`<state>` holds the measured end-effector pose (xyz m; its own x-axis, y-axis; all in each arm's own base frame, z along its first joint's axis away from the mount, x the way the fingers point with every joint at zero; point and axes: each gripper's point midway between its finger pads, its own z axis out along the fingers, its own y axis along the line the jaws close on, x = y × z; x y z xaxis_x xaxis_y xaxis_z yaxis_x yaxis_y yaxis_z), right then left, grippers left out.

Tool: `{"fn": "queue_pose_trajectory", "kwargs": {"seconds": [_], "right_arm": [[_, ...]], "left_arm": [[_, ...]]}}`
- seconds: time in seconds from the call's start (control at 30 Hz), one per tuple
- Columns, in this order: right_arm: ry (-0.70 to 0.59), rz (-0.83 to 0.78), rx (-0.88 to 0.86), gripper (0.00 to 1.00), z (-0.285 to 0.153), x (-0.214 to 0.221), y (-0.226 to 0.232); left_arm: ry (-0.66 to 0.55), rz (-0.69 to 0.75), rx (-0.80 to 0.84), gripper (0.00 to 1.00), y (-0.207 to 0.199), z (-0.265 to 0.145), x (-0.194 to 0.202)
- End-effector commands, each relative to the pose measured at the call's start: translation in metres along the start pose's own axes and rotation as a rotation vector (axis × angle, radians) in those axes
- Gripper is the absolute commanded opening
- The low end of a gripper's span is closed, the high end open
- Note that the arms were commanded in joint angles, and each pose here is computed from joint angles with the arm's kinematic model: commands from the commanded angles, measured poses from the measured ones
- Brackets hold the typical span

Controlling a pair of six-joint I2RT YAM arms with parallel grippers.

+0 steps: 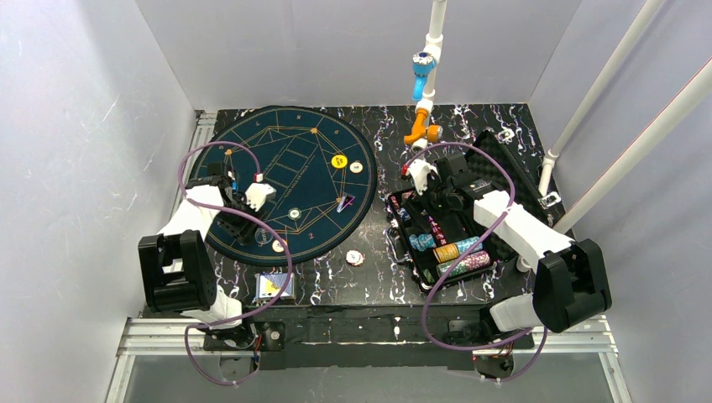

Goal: Distribute texas hold em gaming equipment

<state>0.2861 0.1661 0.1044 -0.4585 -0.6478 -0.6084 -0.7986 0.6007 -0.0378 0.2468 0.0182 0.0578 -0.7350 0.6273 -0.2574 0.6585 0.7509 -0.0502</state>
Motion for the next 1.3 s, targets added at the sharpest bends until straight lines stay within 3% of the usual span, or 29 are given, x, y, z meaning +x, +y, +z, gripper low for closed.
{"fn": "queue_pose_trajectory", "kwargs": {"seconds": [0.0, 0.4, 0.67, 0.77, 0.97, 1.27], "right_arm": [[-0.045, -0.003, 0.013, 0.88, -0.005, -0.010, -0.003], [-0.042, -0.002, 0.012, 0.88, -0.004, -0.009, -0.003], [-0.043, -0.002, 0.011, 0.88, -0.004, -0.010, -0.003], [-0.048, -0.003, 0.010, 0.88, -0.005, -0.011, -0.003], [-0.048, -0.003, 0.003, 0.88, -0.004, -0.011, -0.002], [-0.048, -0.005, 0.008, 0.89, -0.005, -0.011, -0.003]], "left_arm": [[-0.011, 0.039, 0.011, 0.30, -0.001, 0.002, 0.002], [0.016, 0.052, 0.010, 0.32, -0.002, 0.015, 0.012], [-0.013, 0.039, 0.009, 0.64, 0.002, 0.005, 0.000], [-0.054, 0.032, 0.022, 0.69, 0.000, -0.008, -0.016], [-0.146, 0.071, 0.044, 0.68, -0.020, -0.029, -0.073], [-0.142, 0.075, 0.095, 0.70, -0.047, 0.010, -0.128]]}}
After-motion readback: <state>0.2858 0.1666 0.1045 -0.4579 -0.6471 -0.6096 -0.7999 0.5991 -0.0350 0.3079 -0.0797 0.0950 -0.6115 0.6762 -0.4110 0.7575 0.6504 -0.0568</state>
